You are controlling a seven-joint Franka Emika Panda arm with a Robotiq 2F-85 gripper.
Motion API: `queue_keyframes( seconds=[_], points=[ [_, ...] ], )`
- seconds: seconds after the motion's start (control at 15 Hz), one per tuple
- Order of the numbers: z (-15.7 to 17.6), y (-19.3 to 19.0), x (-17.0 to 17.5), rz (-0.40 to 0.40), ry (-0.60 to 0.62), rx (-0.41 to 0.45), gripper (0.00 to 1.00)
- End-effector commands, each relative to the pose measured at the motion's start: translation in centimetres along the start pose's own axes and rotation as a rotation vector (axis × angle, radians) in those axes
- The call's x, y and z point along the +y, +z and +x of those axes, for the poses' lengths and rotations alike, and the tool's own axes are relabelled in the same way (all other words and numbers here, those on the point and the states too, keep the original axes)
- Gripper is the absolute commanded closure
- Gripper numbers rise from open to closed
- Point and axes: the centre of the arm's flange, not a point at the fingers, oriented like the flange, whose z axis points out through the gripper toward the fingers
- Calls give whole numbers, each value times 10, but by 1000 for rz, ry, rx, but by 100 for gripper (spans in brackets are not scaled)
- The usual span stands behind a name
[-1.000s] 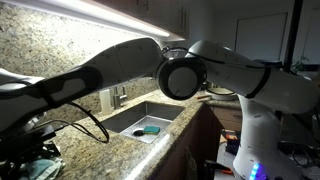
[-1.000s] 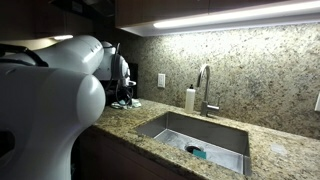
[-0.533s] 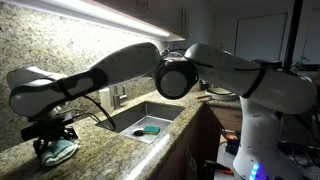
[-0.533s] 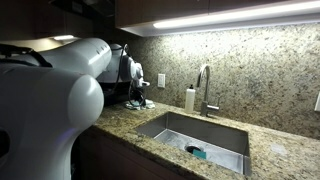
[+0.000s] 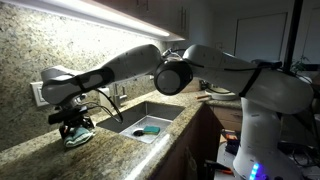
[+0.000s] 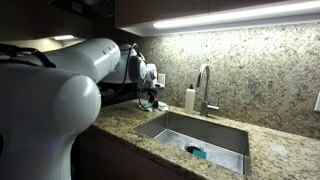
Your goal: Use the towel to wipe the surface
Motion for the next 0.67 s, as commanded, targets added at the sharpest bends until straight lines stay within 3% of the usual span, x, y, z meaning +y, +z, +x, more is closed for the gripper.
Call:
queue_keyframes(
  seconds=[0.0, 0.2, 0.6],
  points=[
    [23, 12, 32, -33, 121, -53, 90],
    [31, 12, 32, -33, 163, -80, 90],
    [3, -8, -28, -3, 84, -74, 90]
  ],
)
